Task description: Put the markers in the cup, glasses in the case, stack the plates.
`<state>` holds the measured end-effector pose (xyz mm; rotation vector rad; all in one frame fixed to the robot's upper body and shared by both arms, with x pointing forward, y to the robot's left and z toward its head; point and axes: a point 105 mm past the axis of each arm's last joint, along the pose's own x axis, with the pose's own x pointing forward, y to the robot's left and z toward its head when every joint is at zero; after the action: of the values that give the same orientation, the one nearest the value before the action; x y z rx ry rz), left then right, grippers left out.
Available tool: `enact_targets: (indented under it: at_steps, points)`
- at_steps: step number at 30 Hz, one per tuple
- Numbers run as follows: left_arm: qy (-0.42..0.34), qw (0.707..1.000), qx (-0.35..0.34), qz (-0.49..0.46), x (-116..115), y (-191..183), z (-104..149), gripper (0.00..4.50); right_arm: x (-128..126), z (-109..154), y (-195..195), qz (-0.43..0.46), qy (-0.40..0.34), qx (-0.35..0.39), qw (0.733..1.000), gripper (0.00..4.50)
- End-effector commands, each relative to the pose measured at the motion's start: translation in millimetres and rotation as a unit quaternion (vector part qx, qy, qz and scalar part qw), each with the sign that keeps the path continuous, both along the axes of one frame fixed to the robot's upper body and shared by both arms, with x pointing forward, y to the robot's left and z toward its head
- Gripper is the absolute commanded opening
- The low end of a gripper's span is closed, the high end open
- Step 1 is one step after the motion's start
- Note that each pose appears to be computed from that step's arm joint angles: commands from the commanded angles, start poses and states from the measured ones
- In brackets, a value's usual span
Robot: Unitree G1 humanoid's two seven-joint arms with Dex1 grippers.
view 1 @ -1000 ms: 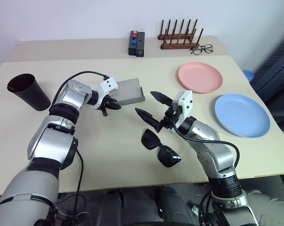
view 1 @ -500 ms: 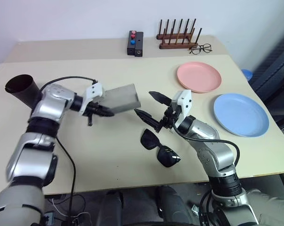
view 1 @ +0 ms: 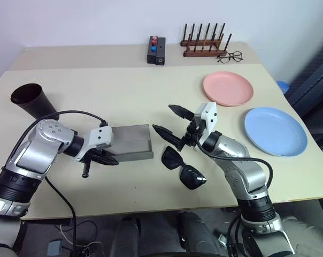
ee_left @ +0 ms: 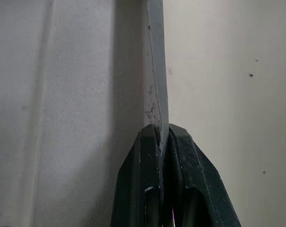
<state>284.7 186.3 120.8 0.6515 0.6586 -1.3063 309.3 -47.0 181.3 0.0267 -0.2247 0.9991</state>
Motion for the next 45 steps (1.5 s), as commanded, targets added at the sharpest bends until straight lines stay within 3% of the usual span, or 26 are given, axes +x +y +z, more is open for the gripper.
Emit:
enact_targets:
  at_steps: [1,4,5,11,18,23,28,35,39,44,45]
  points:
    - [-0.004,1.0,0.004,0.005,-0.8,1.4,3.1,0.06,-2.9,11.2,5.3,0.014,-0.021,0.009,1.0,4.5]
    - [0.0,1.0,-0.004,0.014,1.2,2.1,4.8,0.06,-3.0,10.3,6.0,0.014,-0.02,0.009,1.0,4.5]
    - [0.0,1.0,-0.004,0.016,1.6,2.8,5.0,0.73,-3.2,10.1,6.0,0.014,-0.02,0.009,1.0,4.5]
    - [-0.013,0.999,-0.04,0.02,6.1,1.6,18.8,3.41,-2.3,8.1,1.0,0.005,-0.019,-0.002,1.0,4.5]
    - [-0.055,0.99,-0.119,0.048,15.8,-0.4,52.7,3.41,4.5,1.3,-23.4,-0.003,0.005,-0.078,0.997,4.5]
    - [-0.123,0.972,-0.173,0.096,17.8,10.5,73.3,3.41,-5.8,-22.8,-51.6,0.015,0.056,-0.226,0.972,4.5]
    - [-0.18,0.961,-0.185,0.099,-6.5,29.5,66.1,3.41,-32.5,-37.7,-54.6,0.057,0.12,-0.274,0.953,4.5]
    - [-0.183,0.958,-0.194,0.104,-48.5,40.0,41.8,3.41,-51.6,-60.1,-55.3,0.064,0.189,-0.311,0.929,4.5]
    - [-0.183,0.953,-0.219,0.102,-65.2,32.8,36.5,3.41,-52.3,-69.6,-56.5,0.053,0.209,-0.317,0.923,4.5]
    - [-0.182,0.953,-0.217,0.107,-69.8,24.1,30.9,3.41,-47.2,-76.6,-60.3,0.036,0.221,-0.323,0.92,4.5]
    - [-0.183,0.952,-0.219,0.108,-69.3,23.1,31.1,3.45,-46.1,-76.5,-60.3,0.034,0.221,-0.322,0.92,4.26]
